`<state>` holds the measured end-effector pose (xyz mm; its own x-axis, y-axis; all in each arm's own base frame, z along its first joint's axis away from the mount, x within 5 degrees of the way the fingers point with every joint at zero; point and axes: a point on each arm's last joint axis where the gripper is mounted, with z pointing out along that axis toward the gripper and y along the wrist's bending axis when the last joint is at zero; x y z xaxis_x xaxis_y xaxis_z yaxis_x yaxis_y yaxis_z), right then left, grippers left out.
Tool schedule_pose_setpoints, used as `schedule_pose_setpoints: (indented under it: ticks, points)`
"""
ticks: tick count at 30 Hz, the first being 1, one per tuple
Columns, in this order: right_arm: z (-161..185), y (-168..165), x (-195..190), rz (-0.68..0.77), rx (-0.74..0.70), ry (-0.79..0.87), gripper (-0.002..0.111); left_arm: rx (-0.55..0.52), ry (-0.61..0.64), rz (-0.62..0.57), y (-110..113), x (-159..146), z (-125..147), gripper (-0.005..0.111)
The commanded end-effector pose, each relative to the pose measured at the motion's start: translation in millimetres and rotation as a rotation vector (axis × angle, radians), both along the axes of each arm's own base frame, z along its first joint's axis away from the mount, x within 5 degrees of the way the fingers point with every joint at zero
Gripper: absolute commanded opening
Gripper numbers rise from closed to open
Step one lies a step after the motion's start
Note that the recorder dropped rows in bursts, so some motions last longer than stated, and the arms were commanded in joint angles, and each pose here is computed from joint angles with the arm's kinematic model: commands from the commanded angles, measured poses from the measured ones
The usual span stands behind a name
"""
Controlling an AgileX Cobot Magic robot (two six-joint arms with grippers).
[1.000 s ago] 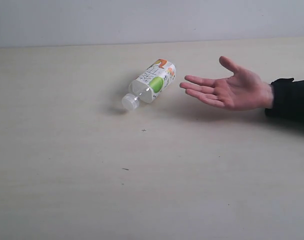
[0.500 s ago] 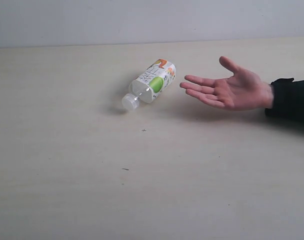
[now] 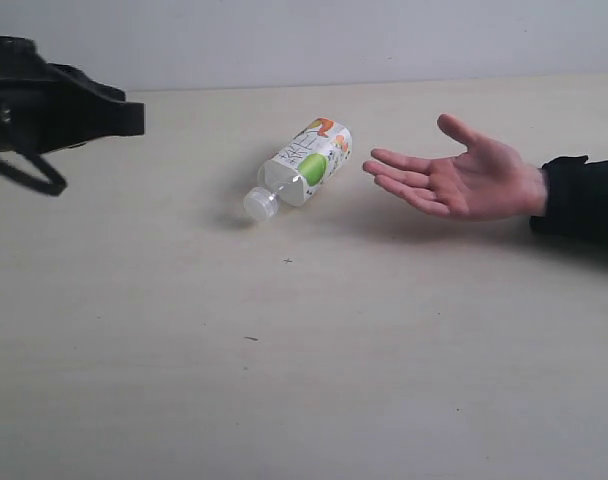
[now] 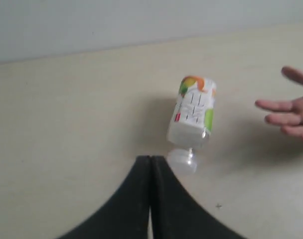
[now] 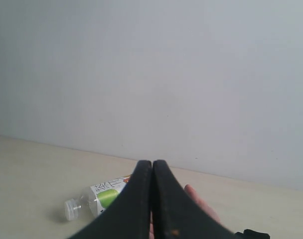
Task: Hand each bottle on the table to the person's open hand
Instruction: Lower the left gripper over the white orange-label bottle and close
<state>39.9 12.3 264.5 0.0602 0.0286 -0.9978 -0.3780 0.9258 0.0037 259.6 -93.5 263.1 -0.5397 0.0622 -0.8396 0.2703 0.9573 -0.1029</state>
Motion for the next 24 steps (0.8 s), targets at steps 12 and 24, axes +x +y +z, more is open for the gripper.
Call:
schedule_pose_setpoints:
  ticks: [12, 24]
  points:
    - [-1.0, 0.0, -0.2, 0.001, -0.012, -0.009, 0.0, 0.311, 0.419, -0.124, -60.6, 135.8, -18.7, 0.058]
    - [-1.0, 0.0, -0.2, 0.002, -0.01, -0.008, 0.0, 0.388, 0.493, -0.248, -118.0, 184.9, -63.4, 0.079]
